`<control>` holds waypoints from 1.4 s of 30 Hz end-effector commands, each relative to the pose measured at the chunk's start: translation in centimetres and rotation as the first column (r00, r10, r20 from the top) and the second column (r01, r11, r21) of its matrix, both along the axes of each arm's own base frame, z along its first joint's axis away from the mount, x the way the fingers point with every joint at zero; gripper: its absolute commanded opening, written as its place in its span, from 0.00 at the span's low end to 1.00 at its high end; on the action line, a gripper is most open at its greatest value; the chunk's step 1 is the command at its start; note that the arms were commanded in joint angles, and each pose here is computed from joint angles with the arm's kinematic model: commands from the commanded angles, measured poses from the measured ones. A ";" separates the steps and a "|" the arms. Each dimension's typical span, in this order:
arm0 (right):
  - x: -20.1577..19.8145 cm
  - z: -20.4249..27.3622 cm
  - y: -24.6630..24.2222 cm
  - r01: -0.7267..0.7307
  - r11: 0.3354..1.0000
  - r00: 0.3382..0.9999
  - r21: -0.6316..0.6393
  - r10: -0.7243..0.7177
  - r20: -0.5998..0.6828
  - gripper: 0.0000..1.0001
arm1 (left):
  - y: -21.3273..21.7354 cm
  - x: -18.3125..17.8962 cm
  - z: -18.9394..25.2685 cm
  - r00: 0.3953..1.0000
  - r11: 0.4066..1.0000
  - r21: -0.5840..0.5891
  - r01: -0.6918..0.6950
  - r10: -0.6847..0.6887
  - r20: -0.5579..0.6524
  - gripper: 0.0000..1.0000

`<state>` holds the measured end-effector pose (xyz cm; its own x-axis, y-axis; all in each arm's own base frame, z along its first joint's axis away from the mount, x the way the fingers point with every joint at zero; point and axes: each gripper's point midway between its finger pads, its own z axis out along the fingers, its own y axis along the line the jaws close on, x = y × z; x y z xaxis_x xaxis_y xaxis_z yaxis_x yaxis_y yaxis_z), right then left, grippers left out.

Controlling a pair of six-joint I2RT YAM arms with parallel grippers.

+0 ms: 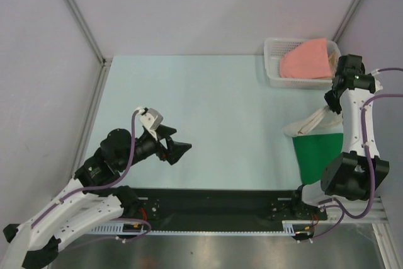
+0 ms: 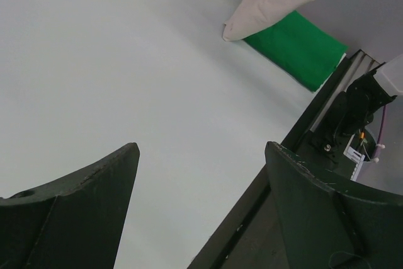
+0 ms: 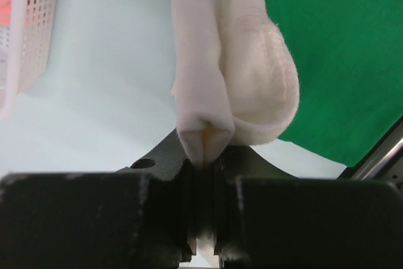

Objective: Fold and stack the t-shirts
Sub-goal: Neatly place the folded tshirt to the corner

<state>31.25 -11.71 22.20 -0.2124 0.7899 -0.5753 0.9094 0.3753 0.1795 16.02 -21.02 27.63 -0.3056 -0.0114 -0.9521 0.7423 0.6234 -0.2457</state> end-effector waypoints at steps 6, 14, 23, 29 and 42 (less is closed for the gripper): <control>-0.6 1.1 -2.2 0.030 0.999 1.000 -0.024 -0.030 0.000 0.00 | -0.4 -0.3 1.6 0.999 0.999 -0.021 0.035 -0.034 0.036 0.87; -1.3 2.2 -3.4 0.009 1.000 1.000 0.010 -0.009 0.023 0.00 | -0.5 -0.4 1.0 0.999 0.999 -0.021 0.038 -0.037 0.021 0.88; -1.6 3.6 -3.5 -0.003 0.999 0.998 0.037 0.001 0.060 0.00 | -0.8 -0.4 1.1 0.999 0.998 -0.037 0.043 -0.042 0.015 0.88; -2.2 3.7 -3.9 -0.005 0.999 0.999 0.045 0.003 0.051 0.00 | -0.8 -0.4 0.9 0.999 0.998 -0.037 0.045 -0.045 0.011 0.88; -4.1 2.3 -4.8 0.030 0.996 0.999 0.081 -0.033 0.041 0.00 | -0.7 -0.5 0.7 0.999 0.998 -0.032 0.049 -0.049 0.015 0.88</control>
<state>27.89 -16.56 23.53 -0.1702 0.8501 -0.4984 0.9226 0.3151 0.2224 15.61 -21.45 27.49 -0.3156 -0.0026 -0.9489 0.7596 0.5986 -0.2543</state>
